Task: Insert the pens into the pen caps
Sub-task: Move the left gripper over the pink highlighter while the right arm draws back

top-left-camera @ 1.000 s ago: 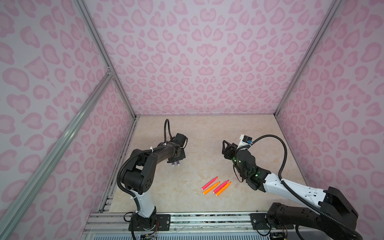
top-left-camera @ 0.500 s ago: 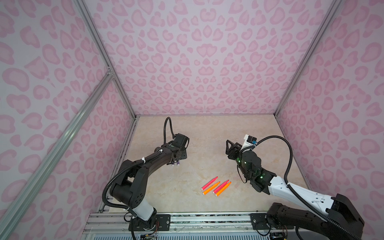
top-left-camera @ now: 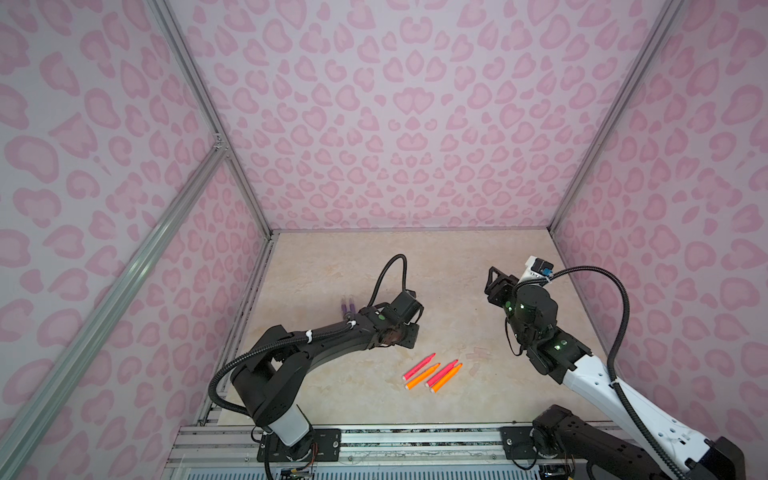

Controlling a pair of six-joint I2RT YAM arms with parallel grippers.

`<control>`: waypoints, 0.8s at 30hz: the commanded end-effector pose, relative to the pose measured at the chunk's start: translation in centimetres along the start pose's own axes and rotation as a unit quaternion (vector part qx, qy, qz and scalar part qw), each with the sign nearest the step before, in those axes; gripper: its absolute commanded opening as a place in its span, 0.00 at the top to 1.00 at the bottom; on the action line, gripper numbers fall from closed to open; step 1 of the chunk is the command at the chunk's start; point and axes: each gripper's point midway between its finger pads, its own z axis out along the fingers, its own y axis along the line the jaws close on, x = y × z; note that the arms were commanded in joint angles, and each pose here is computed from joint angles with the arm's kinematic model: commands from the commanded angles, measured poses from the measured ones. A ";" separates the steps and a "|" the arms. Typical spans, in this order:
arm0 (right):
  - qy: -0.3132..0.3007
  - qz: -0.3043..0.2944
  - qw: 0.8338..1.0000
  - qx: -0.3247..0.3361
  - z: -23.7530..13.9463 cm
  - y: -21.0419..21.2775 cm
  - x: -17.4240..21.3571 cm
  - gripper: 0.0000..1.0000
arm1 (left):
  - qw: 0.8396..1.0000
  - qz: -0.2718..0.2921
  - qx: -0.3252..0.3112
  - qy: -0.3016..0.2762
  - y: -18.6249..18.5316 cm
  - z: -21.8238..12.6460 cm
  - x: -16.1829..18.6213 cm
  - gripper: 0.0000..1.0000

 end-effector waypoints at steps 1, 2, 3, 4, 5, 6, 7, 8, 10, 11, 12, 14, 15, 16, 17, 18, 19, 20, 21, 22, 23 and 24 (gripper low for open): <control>0.022 -0.050 0.998 0.016 -0.8 -1.5 0.9 0.36 | 0.999 0.032 0.041 0.010 -1.5 0.0 1.1 0.46; 0.020 -0.051 0.998 0.019 -0.9 -1.8 0.8 0.35 | 0.998 0.039 0.045 0.017 -1.8 0.2 1.7 0.47; 0.018 -0.050 0.998 0.023 -1.0 -2.0 0.6 0.35 | 0.997 0.051 0.046 0.026 -2.1 0.5 2.5 0.47; 0.019 -0.053 0.998 0.027 -1.0 -2.3 0.6 0.35 | 0.997 0.061 0.043 0.032 -2.3 0.8 3.1 0.47; 0.020 -0.055 0.998 0.031 -0.9 -2.6 0.6 0.35 | 0.996 0.070 0.042 0.035 -2.5 0.9 3.5 0.48; 0.021 -0.058 0.997 0.037 -0.9 -2.9 0.6 0.35 | 0.996 0.077 0.040 0.037 -2.7 1.0 3.8 0.48; 0.020 -0.059 0.997 0.046 -0.9 -3.3 0.5 0.35 | 0.995 0.086 0.041 0.039 -3.0 1.0 4.2 0.48; 0.019 -0.062 0.996 0.055 -0.7 -3.8 0.5 0.35 | 0.994 0.095 0.040 0.039 -3.2 1.0 4.4 0.48; 0.014 -0.069 0.995 0.074 -0.4 -5.0 0.4 0.34 | 0.993 0.111 0.035 0.034 -3.4 0.7 4.7 0.48; 0.010 -0.070 0.993 0.090 -0.1 -6.0 0.3 0.33 | 0.992 0.116 0.035 0.030 -3.6 0.6 4.8 0.48; 0.008 -0.068 0.992 0.103 0.2 -6.9 0.3 0.33 | 0.992 0.119 0.037 0.028 -3.7 0.4 4.8 0.47; 0.015 -0.053 0.991 0.125 0.9 -8.6 0.3 0.34 | 0.991 0.123 0.046 0.026 -4.1 0.2 4.8 0.48; 0.020 -0.040 0.990 0.132 1.1 -9.2 0.3 0.34 | 0.991 0.125 0.049 0.025 -4.3 0.2 4.8 0.47; 0.025 -0.028 0.991 0.128 1.3 -9.4 0.3 0.34 | 0.990 0.127 0.048 0.026 -4.2 0.2 4.8 0.47; 0.029 -0.023 0.992 0.117 1.5 -9.1 0.3 0.34 | 0.990 0.129 0.044 0.027 -4.1 0.3 4.9 0.47; 0.030 -0.021 0.993 0.108 1.6 -8.9 0.4 0.34 | 0.990 0.130 0.037 0.030 -3.9 0.4 4.9 0.47; 0.031 -0.021 0.994 0.100 1.7 -8.6 0.5 0.34 | 0.990 0.130 0.032 0.033 -3.8 0.6 5.0 0.47; 0.029 -0.021 0.995 0.096 1.8 -8.6 0.5 0.34 | 0.990 0.131 0.032 0.037 -3.8 0.8 5.0 0.47; 0.028 -0.022 0.995 0.096 1.8 -8.7 0.6 0.34 | 0.990 0.131 0.035 0.040 -4.0 1.0 5.1 0.47; 0.028 -0.022 0.995 0.096 1.9 -8.7 0.7 0.34 | 0.989 0.134 0.036 0.043 -4.1 1.1 5.3 0.47; 0.029 -0.023 0.995 0.098 1.8 -8.7 0.7 0.33 | 0.989 0.136 0.036 0.045 -4.2 1.3 5.4 0.47; 0.030 -0.024 0.994 0.100 1.8 -8.8 0.7 0.33 | 0.989 0.138 0.033 0.046 -4.1 1.4 5.5 0.47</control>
